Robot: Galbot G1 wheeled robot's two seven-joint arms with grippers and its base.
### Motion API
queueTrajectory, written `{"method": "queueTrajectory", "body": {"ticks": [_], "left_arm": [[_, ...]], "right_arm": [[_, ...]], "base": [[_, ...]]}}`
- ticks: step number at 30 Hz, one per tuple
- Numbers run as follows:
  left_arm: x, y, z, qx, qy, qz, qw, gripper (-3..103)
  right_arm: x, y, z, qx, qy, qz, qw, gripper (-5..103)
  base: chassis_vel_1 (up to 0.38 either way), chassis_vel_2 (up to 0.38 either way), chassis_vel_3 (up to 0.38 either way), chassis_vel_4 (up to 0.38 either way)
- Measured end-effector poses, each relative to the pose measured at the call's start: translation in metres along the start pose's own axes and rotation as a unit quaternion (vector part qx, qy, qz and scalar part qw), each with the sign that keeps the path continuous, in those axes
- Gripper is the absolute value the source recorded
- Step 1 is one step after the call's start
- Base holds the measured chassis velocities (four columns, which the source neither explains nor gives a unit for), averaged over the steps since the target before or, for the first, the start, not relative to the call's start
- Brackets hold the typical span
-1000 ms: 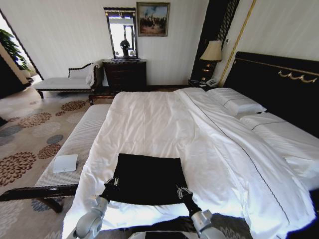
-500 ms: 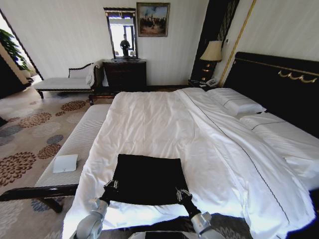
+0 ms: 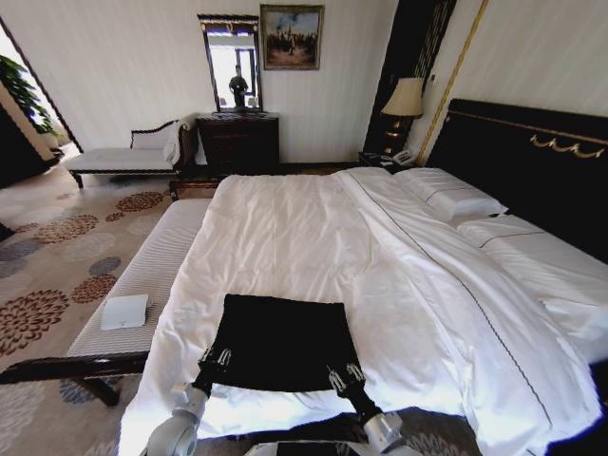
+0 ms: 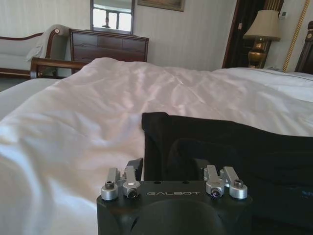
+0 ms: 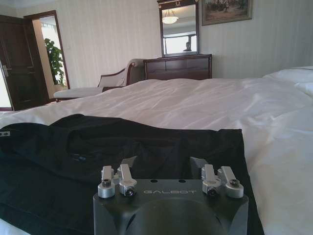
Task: Fold the clothes on the bed.
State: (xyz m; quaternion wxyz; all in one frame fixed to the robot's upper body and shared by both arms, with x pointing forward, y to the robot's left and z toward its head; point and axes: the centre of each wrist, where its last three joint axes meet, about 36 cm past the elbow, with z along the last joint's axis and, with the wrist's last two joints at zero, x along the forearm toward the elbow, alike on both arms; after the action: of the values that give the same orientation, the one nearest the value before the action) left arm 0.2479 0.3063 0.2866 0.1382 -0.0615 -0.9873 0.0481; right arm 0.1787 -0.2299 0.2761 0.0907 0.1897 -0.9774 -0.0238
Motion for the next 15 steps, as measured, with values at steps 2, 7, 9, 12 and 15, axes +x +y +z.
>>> {"method": "queueTrajectory", "body": {"ticks": [2, 7, 9, 12, 15], "left_arm": [[0.002, 0.003, -0.002, 0.001, -0.001, -0.002, 1.0, 62], [0.002, 0.017, -0.01, 0.007, -0.009, -0.013, 0.9998, 84], [-0.006, 0.023, -0.013, 0.001, -0.014, -0.014, 0.9998, 89], [-0.024, 0.027, -0.026, -0.001, -0.029, -0.008, 0.9996, 99], [-0.041, 0.028, -0.039, 0.018, -0.036, -0.004, 0.9992, 100]], "right_arm": [[0.003, 0.0, -0.001, 0.0, -0.001, 0.003, 1.0, 61], [0.013, -0.007, -0.009, -0.01, -0.01, 0.028, 1.0, 83], [0.015, -0.011, -0.013, -0.014, -0.015, 0.041, 0.999, 89], [0.017, -0.016, -0.022, -0.018, -0.022, 0.057, 0.998, 99], [0.02, -0.019, -0.025, -0.019, -0.024, 0.067, 0.997, 100]], "base": [[0.0, 0.0, 0.0, 0.0], [0.0, 0.0, 0.0, 0.0], [0.0, 0.0, 0.0, 0.0], [0.0, 0.0, 0.0, 0.0], [0.0, 0.0, 0.0, 0.0]]}}
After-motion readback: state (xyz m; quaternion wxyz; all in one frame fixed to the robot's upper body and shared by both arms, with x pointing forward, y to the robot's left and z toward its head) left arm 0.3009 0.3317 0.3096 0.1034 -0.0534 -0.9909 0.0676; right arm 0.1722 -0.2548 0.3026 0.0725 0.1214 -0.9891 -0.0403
